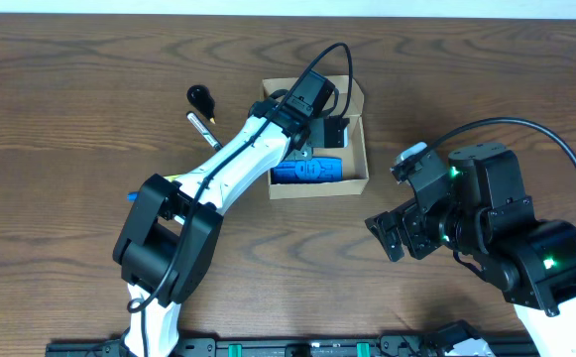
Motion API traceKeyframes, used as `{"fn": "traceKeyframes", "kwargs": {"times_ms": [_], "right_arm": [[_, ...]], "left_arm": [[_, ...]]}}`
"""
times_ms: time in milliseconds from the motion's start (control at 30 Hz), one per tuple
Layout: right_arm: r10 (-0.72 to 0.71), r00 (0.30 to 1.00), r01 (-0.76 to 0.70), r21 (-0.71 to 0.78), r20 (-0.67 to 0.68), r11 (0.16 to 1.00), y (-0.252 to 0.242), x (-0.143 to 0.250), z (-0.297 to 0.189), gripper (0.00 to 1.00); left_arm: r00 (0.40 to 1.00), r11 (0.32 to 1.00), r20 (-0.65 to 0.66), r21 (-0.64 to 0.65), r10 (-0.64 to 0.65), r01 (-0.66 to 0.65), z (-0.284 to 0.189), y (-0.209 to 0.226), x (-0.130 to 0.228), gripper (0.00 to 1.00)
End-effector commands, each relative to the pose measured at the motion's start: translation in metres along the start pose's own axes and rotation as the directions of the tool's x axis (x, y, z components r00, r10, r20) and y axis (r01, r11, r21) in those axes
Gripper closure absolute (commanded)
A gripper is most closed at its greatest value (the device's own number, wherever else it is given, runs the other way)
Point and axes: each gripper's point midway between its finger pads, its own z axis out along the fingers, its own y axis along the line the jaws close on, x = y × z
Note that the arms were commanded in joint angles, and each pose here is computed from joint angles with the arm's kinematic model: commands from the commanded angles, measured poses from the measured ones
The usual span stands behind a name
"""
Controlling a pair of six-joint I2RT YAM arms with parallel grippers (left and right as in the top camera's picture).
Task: Pack container
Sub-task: 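Release stapler and move left gripper back toward the markers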
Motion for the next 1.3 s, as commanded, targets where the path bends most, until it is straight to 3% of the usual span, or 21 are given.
{"fn": "traceKeyframes", "kwargs": {"times_ms": [0,300,467,600,733,867,1000,1267], "right_arm": [[0.015,1.000,-0.015,0.006,0.005,1.000,-0.002,-0.001,-0.001,0.01],[0.015,1.000,-0.016,0.006,0.005,1.000,-0.002,-0.001,-0.001,0.01],[0.015,1.000,-0.015,0.006,0.005,1.000,-0.002,-0.001,-0.001,0.01],[0.016,1.000,-0.016,0.006,0.005,1.000,-0.002,-0.001,-0.001,0.01],[0.015,1.000,-0.016,0.006,0.005,1.000,-0.002,-0.001,-0.001,0.01],[0.015,1.000,-0.016,0.006,0.005,1.000,-0.002,-0.001,-0.001,0.01],[0.015,1.000,-0.015,0.006,0.005,1.000,-0.002,-0.001,-0.001,0.01],[0.015,1.000,-0.016,0.006,0.005,1.000,-0.002,-0.001,-0.001,0.01]], "left_arm": [[1.000,1.000,-0.002,-0.012,-0.013,0.013,-0.002,0.005,0.002,0.52],[0.996,0.996,-0.049,-0.062,-0.071,0.067,-0.008,0.011,0.006,0.50],[0.992,0.987,-0.047,-0.109,-0.121,0.115,-0.047,0.013,0.001,0.50],[0.965,0.953,0.034,-0.155,-0.258,0.260,-0.100,0.020,-0.004,0.49],[0.893,0.875,0.125,-0.184,-0.432,0.449,-0.152,0.028,0.003,0.45],[0.757,0.734,0.190,-0.188,-0.625,0.653,-0.190,0.036,0.029,0.44],[0.551,0.521,0.178,-0.189,-0.815,0.832,-0.201,0.042,0.079,0.44],[0.179,0.168,0.112,-0.098,-0.978,0.981,-0.192,0.043,0.153,0.44]]}}
